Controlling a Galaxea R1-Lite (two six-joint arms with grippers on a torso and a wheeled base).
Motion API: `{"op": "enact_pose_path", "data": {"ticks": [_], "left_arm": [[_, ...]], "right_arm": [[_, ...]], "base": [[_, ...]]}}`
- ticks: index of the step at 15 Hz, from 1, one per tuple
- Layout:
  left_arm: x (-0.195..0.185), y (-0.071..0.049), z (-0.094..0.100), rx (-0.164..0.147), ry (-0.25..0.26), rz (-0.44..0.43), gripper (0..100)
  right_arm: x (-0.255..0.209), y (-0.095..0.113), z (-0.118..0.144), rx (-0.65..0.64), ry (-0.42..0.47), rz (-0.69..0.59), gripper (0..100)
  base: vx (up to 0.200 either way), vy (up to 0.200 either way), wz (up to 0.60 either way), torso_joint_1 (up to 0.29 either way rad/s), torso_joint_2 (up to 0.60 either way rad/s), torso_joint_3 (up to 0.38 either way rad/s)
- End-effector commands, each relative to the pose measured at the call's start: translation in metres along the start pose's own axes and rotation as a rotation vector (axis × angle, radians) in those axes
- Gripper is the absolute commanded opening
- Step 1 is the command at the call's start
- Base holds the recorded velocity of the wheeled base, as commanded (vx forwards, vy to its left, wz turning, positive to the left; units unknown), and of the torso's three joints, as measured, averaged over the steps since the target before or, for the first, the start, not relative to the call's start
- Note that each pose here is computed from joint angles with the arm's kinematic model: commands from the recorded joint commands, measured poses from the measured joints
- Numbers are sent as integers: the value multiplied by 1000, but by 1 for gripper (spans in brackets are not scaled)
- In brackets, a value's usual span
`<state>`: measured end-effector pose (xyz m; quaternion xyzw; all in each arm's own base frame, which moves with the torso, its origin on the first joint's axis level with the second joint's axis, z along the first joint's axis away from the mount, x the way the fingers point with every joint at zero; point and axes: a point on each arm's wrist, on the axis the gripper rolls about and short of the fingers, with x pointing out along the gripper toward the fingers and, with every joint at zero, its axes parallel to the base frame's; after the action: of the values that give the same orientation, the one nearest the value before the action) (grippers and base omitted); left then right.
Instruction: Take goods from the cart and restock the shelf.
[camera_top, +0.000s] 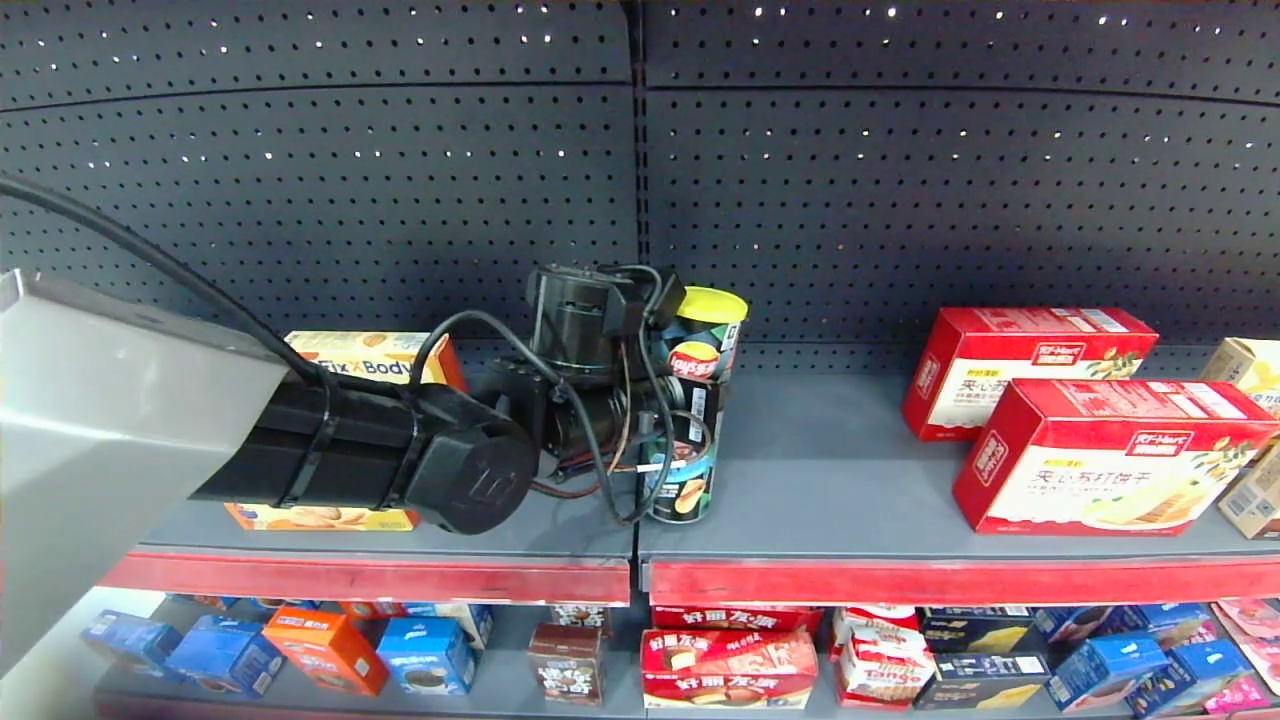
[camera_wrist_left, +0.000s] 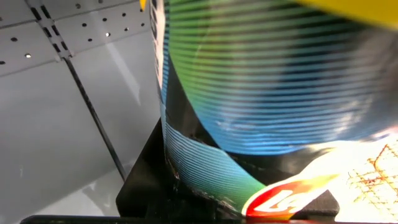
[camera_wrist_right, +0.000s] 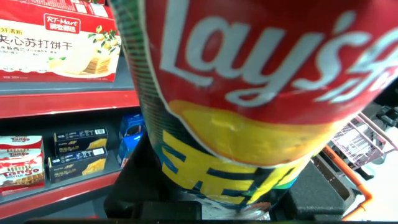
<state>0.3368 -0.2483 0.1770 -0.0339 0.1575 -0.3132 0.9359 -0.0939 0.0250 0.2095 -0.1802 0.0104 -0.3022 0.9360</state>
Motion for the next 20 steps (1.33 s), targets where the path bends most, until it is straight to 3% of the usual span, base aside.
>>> {"op": "enact_pose_path", "data": {"ticks": [1,8,9,15,20], "left_arm": [[2,0,-2,0,5,0,0],[2,0,1,-2,-4,-1,0],[2,0,1,-2,-4,-1,100],[2,-1,1,-1,-4,-4,100],[-7,-1,-7,3,31,1,100]], "right_arm": [[1,0,0,-1,2,1,0],[1,0,0,-1,1,0,0],[1,0,0,-1,1,0,0],[0,0,0,0,0,0,0],[0,0,1,0,-2,-1,0]], "base": [[0,0,0,0,0,0],[0,0,0,0,0,0],[0,0,0,0,0,0],[0,0,0,0,0,0],[0,0,0,0,0,0]]}}
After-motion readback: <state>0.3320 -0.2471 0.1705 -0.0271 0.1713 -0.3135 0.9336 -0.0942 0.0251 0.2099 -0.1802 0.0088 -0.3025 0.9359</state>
